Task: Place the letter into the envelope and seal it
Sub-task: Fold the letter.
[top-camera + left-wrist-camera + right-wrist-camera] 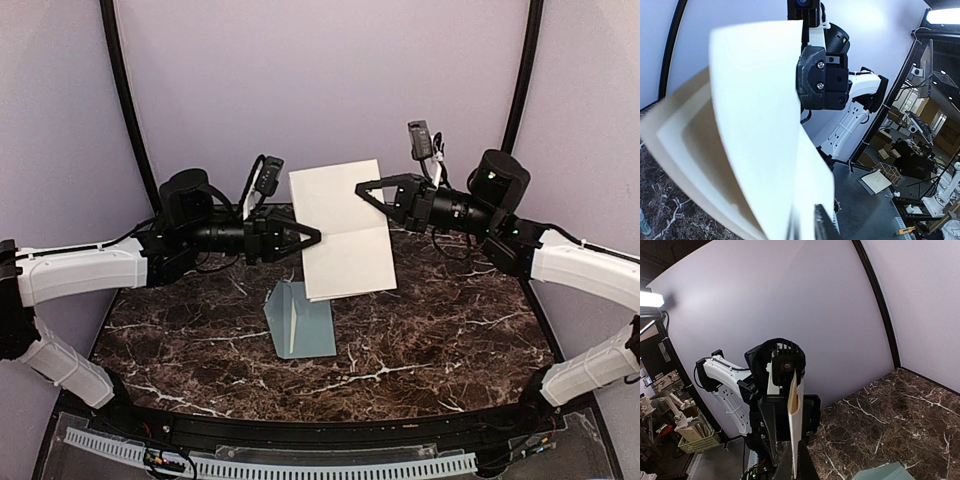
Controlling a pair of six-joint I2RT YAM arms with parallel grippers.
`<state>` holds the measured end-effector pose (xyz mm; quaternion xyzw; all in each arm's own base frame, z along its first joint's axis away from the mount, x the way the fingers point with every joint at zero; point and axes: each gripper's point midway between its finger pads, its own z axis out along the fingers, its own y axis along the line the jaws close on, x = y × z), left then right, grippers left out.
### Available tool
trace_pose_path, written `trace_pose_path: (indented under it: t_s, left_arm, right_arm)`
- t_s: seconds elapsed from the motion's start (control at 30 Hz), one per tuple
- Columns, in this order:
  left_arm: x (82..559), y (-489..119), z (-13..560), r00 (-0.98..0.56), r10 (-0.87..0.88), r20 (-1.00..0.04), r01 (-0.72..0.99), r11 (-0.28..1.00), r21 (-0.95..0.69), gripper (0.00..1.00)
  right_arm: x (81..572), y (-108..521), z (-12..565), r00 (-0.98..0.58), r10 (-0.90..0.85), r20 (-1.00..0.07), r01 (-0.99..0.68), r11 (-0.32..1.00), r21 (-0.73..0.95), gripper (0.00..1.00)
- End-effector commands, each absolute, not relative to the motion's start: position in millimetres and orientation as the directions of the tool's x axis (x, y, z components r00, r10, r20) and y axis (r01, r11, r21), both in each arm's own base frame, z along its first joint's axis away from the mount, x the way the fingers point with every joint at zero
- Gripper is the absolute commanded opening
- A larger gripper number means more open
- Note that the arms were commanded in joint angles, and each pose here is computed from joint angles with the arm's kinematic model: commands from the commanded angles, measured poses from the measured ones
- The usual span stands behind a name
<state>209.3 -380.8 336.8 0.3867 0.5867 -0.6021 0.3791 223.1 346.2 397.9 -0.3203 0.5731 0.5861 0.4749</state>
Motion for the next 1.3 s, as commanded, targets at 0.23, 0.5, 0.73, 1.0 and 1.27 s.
trace_pose_path:
  t_s: [0.23,0.5,0.73,1.0,1.27]
  left_arm:
    - [210.9,-368.5,371.4,-0.371,-0.095,-0.924,0.928,-0.067,-0.365,0.41]
    - [213.7,-366.9,369.0,-0.385,-0.111,-0.916,0.923,-0.057,-0.381,0.08]
    - [226.1,-361.4,374.6,-0.363,-0.156,-0.919,0.93,-0.005,-0.367,0.0]
    - [228.7,-354.2,382.9,-0.358,-0.178,-0.917,0.933,-0.022,-0.36,0.0]
    - [225.4,-358.9,375.7,-0.382,-0.123,-0.916,0.924,-0.066,-0.376,0.0]
  right_arm:
    - [223.7,342.6,408.7,-0.313,0.219,-0.924,-0.933,0.112,0.342,0.0]
    - [223.5,341.8,410.0,-0.312,0.223,-0.924,-0.933,0.113,0.342,0.01]
    - [226.0,333.8,401.2,-0.319,0.208,-0.925,-0.921,0.16,0.354,0.59]
    - [230.5,323.1,375.6,-0.365,0.161,-0.917,-0.897,0.202,0.392,0.63]
    - [222.5,331.1,378.2,-0.367,0.138,-0.92,-0.915,0.124,0.384,0.37]
